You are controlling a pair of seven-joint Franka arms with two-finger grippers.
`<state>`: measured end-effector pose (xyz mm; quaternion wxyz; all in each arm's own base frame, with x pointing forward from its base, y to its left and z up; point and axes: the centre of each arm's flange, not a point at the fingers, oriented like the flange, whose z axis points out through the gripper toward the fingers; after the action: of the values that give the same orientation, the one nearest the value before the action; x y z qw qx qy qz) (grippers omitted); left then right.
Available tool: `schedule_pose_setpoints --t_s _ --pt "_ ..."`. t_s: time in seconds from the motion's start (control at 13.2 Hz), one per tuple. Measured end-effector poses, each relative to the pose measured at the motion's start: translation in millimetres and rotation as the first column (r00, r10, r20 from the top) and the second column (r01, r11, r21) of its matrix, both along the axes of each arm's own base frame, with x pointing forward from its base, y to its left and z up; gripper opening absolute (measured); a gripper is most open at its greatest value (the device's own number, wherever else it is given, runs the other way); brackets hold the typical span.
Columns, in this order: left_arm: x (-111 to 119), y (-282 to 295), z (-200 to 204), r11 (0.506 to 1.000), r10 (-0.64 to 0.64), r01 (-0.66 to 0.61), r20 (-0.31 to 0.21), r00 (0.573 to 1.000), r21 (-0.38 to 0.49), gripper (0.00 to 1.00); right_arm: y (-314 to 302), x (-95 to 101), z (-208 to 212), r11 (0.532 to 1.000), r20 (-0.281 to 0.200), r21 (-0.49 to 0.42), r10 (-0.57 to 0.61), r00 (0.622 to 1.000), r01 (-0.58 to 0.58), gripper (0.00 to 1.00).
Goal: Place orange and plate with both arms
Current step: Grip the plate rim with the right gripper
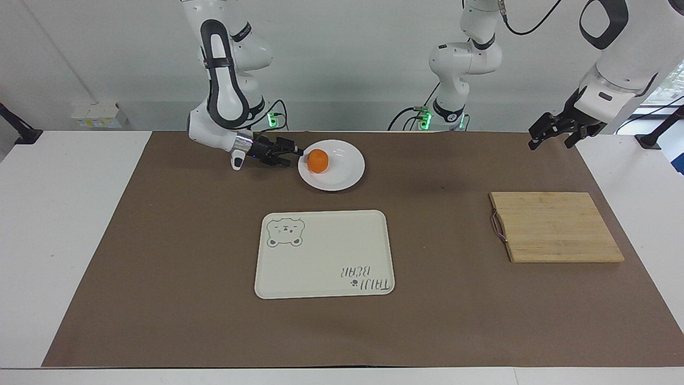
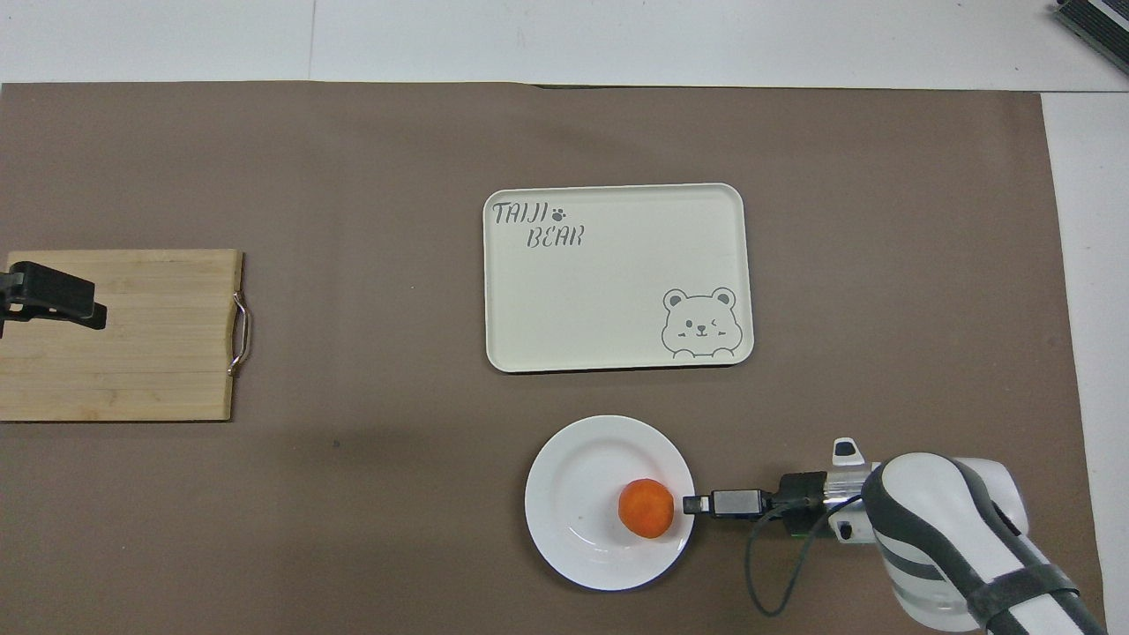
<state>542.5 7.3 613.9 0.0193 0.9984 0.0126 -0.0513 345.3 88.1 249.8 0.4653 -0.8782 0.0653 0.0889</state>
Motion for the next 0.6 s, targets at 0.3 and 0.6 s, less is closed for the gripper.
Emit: schedule_pose_setpoints --t_s 0.3,0.6 --pt "0 -7 1 1.0 -0.012 0.012 0.0 1.0 0.0 1.0 0 -2.1 -7 1.0 -0.02 0.0 -0.012 1.0 0.012 0.77" --pt "0 -5 1 1.0 -0.01 0.01 -0.001 1.0 0.0 1.0 7 -3.6 -13 1.0 -0.033 0.001 -0.021 0.999 0.021 0.59"
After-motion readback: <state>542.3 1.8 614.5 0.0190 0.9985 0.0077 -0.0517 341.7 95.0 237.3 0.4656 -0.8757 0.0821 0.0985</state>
